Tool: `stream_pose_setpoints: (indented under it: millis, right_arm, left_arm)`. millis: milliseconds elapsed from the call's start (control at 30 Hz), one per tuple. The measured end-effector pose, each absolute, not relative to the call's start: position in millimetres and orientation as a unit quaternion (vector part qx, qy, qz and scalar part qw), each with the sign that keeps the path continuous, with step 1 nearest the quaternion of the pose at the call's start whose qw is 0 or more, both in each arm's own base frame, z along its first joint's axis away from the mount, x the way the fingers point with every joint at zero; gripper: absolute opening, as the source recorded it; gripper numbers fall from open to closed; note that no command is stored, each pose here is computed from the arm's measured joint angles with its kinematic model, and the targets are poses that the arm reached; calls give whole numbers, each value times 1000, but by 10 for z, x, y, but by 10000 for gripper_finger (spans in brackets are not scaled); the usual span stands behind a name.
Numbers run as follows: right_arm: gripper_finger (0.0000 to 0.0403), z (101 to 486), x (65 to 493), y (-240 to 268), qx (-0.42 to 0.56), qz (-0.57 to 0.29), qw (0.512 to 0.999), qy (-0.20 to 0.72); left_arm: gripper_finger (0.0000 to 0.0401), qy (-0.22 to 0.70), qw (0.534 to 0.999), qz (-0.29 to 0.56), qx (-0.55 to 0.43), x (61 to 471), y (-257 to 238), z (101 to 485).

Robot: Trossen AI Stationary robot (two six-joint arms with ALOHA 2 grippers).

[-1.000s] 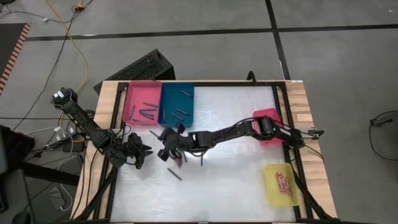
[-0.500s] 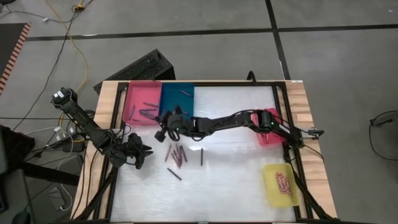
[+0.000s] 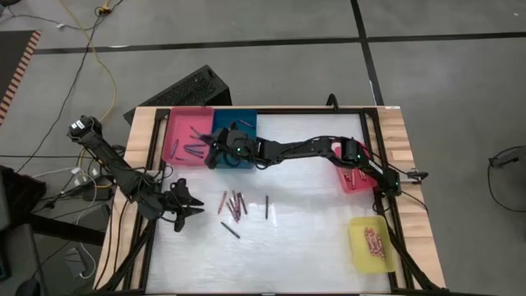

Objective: Sort crayons
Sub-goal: Put the blue crayon into the large red bin

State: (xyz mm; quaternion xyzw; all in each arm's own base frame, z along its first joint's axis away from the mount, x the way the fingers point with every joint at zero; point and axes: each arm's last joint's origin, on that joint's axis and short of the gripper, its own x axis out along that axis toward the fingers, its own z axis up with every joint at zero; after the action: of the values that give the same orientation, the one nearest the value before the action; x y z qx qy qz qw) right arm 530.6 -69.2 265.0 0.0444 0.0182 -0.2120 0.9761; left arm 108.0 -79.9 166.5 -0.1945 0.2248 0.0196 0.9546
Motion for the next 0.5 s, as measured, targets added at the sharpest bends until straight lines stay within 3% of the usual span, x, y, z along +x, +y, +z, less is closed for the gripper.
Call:
stream_pose_setpoints:
  millis: [500]
  right_arm:
    - [2,2701,5292,-924,13,-190,981,-17]
  left_arm:
    - [102,199,964,-75,-160,1110,-870,1805]
